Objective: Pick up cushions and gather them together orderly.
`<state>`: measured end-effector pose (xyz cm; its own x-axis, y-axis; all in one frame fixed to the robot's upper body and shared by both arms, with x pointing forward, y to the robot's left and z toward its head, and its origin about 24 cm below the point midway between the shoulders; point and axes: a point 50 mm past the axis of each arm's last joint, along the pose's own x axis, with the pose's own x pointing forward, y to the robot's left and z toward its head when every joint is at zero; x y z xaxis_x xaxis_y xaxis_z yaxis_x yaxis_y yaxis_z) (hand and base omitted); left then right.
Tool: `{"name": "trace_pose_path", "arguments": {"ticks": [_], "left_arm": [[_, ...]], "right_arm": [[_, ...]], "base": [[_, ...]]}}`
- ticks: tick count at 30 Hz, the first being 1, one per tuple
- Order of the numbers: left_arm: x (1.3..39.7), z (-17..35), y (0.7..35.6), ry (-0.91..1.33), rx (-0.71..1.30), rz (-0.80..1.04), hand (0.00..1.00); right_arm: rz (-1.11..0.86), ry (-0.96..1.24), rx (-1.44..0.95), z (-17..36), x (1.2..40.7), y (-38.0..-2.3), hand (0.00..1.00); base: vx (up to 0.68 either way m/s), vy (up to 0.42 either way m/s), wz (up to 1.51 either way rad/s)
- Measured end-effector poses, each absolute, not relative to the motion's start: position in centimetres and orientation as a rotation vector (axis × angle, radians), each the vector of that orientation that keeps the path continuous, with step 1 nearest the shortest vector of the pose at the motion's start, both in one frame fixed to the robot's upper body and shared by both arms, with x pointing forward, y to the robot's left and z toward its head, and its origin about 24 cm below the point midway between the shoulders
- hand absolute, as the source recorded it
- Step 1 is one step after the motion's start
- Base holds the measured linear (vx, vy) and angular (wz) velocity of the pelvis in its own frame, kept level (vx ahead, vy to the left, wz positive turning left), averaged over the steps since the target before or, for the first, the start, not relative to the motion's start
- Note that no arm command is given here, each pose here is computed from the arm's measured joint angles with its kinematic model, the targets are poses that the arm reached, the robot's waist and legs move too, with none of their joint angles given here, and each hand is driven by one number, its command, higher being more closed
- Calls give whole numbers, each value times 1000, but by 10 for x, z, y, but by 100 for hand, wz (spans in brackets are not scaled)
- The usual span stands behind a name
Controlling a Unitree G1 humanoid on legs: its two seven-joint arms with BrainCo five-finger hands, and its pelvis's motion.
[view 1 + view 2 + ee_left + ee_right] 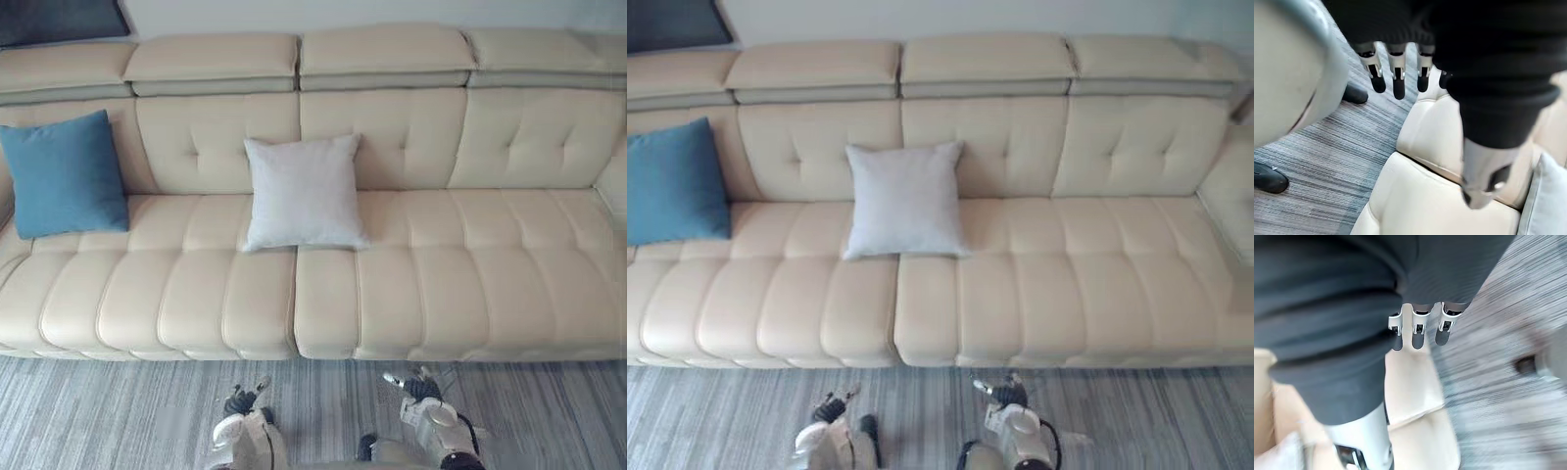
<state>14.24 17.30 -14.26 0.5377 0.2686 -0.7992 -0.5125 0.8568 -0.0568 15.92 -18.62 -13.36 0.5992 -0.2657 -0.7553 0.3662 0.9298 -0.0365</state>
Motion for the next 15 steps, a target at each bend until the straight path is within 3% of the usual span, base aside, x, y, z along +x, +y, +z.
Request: {"name": "trace_pose_path", "arguments": {"ticks": [6, 9, 15], "left_arm": [[128, -148, 172, 933, -307, 471, 0], [123, -149, 183, 939, -290, 500, 0], [110, -155, 178, 998, -247, 450, 0]], "right_arm": [[-389, 899, 134, -140, 142, -188, 0], [-395, 976, 186, -150, 124, -176, 0], [-441, 991, 198, -152, 116, -187, 0]], "base": [[-165, 116, -27], [-39, 129, -29], [38, 84, -24]]}}
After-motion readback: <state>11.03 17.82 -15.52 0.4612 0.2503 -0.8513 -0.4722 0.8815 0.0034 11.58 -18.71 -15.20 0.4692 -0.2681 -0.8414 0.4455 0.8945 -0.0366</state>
